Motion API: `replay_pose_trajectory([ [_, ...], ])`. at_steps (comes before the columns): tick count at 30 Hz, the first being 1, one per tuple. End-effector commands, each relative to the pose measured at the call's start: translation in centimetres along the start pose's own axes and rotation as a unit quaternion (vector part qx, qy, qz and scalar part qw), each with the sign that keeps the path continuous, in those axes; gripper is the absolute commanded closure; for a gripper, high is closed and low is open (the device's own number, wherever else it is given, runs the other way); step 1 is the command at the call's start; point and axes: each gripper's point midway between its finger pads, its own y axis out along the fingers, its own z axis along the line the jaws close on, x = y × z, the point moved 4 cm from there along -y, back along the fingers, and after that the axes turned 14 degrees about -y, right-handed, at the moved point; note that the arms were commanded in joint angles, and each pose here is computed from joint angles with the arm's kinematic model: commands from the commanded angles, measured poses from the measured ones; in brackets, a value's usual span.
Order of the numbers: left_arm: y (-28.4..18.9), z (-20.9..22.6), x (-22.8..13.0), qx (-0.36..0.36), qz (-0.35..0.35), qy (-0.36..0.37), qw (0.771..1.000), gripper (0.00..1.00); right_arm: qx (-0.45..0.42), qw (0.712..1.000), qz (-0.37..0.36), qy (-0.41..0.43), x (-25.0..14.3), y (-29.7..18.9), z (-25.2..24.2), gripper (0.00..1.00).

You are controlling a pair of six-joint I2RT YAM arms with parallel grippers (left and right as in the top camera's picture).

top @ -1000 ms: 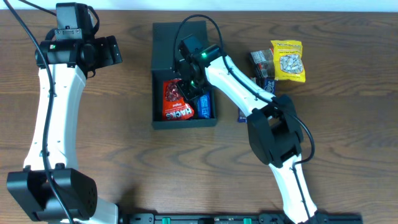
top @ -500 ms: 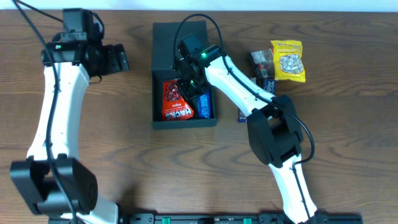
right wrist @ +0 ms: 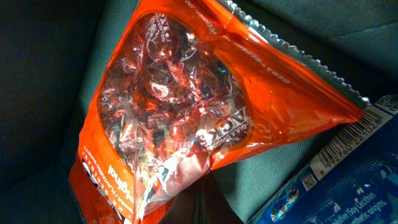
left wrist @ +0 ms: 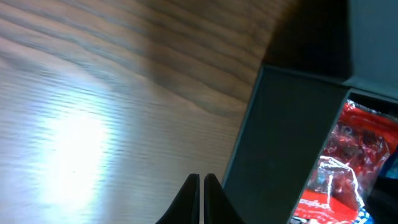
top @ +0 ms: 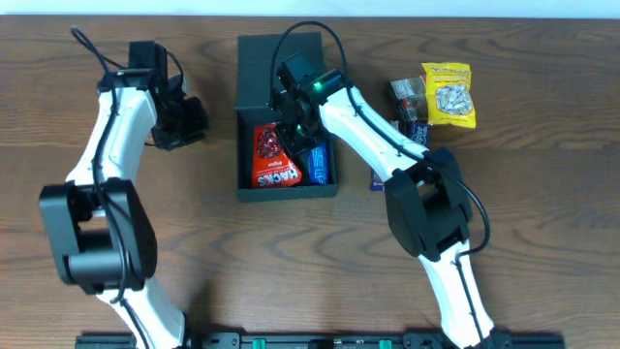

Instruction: Pack container

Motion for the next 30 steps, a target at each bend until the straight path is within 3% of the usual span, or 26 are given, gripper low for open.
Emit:
replay_pose_trajectory([
  [1,1.9,-0.4,-0.8,-0.039,0.055,-0.021,0.998,0.94,0.001,1.0,0.003,-0.001,0.1,0.7,0.5,0.99],
  [9,3.2,-1.1,-1.1,-0.064,0.079,-0.021,0.995,0.94,0.004,1.0,0.006,0.001,0.1,1.2,0.5,0.99],
  [17,3.6,-3.1,-2.0,-0.083,0.087,0.0,0.993,0.94,0.063,0.998,0.007,0.019,0.1,3.2,1.7,0.99],
  [30,3.8,-3.8,-2.6,-0.086,0.092,0.005,0.992,0.94,0.089,0.996,-0.019,-0.021,1.2,3.3,3.2,0.99],
])
